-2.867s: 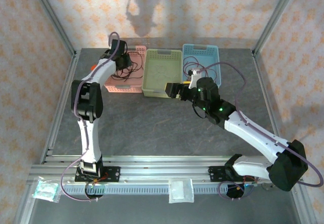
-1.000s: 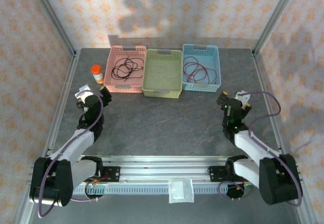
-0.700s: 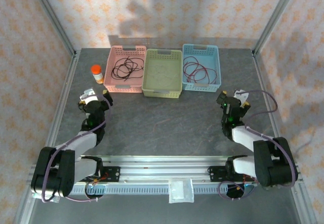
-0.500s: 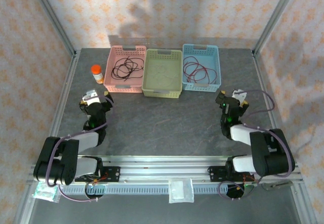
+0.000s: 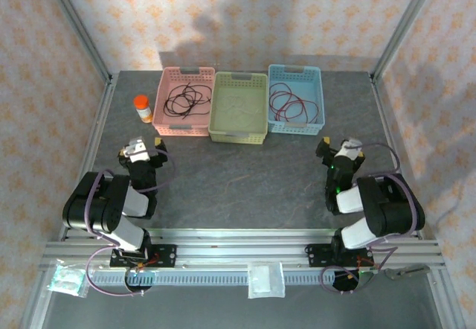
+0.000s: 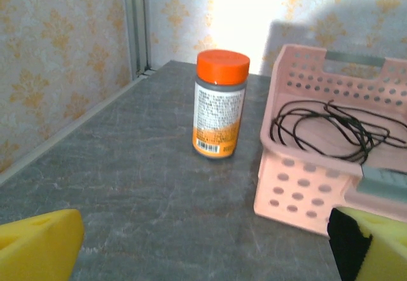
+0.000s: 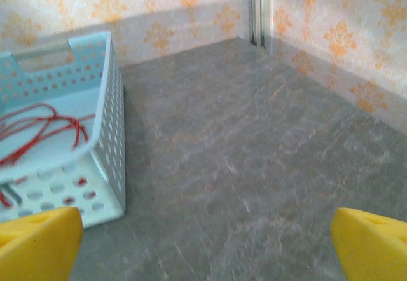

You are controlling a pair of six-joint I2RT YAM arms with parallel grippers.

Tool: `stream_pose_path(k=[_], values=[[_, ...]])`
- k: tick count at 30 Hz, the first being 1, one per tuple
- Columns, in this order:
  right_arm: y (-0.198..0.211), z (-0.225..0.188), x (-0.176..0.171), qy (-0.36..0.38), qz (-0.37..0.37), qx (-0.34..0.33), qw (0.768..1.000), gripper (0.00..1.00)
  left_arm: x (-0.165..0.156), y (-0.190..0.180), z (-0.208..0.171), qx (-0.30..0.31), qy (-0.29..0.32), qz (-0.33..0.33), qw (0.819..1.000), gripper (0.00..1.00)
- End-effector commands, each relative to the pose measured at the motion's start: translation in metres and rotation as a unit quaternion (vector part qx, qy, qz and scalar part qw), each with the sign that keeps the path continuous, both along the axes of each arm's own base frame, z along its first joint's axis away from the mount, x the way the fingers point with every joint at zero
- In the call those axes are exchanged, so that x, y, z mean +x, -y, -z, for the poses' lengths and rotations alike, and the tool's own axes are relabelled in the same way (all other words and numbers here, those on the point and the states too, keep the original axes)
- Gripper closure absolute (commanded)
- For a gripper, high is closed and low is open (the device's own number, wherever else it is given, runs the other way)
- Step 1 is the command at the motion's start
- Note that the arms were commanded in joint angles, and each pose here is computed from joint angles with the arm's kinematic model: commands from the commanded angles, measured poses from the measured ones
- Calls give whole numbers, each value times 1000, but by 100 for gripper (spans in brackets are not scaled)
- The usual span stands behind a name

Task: Untangle the cables

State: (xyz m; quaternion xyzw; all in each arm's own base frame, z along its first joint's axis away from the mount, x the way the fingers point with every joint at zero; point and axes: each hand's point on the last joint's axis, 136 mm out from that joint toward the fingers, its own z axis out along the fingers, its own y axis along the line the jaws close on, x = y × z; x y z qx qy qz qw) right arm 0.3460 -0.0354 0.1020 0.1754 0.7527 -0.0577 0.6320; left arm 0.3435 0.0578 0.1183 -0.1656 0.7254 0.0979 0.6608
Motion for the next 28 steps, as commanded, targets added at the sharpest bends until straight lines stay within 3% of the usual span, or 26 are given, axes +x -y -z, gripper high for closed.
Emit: stream_pose_path(k=[1,28], values=[[0,-30,10,59,-3,-3,998,0,14,-5,-17,-8,18,-12,1000,0],[4,-26,17,45,5,3,999,0,21,9,-17,8,16,32,999,1]])
